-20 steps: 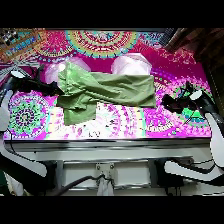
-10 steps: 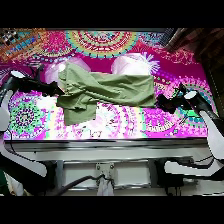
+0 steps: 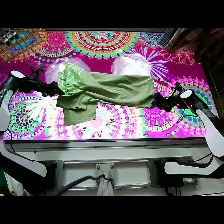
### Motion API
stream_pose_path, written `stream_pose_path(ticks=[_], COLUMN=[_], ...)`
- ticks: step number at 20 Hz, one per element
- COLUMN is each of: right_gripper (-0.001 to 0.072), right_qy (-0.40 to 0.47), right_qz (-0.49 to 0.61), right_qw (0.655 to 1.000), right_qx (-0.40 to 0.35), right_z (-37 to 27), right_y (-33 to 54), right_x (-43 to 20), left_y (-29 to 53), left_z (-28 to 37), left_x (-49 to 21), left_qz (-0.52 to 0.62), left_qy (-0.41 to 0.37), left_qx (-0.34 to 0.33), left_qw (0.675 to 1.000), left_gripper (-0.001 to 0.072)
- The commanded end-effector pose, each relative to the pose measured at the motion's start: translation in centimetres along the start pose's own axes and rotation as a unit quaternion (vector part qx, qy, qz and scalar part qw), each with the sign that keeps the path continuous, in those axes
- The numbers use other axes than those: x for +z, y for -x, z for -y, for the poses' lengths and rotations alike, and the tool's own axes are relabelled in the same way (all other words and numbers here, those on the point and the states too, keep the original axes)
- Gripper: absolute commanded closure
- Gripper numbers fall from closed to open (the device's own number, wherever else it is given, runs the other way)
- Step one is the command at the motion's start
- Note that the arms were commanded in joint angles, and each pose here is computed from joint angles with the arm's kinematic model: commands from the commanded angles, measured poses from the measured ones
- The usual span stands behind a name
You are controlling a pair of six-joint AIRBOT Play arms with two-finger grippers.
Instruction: Fold the clothes and pants, and hang the long-sleeved shirts on hangers.
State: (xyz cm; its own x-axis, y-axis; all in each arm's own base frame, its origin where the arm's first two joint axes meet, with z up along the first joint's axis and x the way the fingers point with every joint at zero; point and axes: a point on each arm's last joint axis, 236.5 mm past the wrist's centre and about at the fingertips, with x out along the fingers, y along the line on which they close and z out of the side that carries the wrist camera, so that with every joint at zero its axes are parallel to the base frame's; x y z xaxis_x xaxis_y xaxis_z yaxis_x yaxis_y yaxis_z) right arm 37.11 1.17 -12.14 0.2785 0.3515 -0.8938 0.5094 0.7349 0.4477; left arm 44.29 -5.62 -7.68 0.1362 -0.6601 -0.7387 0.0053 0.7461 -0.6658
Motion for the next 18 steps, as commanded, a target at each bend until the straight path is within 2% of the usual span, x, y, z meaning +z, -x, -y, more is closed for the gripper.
stream_pose_path(ticks=[1,18], right_gripper=[0.056,0.0566], right_qy=[0.007,-0.001], right_qz=[0.004,0.015], right_qw=[1.0,0.999], right_qx=[-0.009,-0.033], right_z=[0.4,1.6], right_y=[-0.1,0.0], right_x=[0.2,0.7], left_y=[0.0,0.0], left_z=[0.0,0.0], left_x=[0.1,0.0], left_qz=[0.001,-0.001], left_qy=[0.0,0.0], left_qx=[0.0,-0.001], left_qw=[1.0,1.0], left_gripper=[0.0699,0.0699])
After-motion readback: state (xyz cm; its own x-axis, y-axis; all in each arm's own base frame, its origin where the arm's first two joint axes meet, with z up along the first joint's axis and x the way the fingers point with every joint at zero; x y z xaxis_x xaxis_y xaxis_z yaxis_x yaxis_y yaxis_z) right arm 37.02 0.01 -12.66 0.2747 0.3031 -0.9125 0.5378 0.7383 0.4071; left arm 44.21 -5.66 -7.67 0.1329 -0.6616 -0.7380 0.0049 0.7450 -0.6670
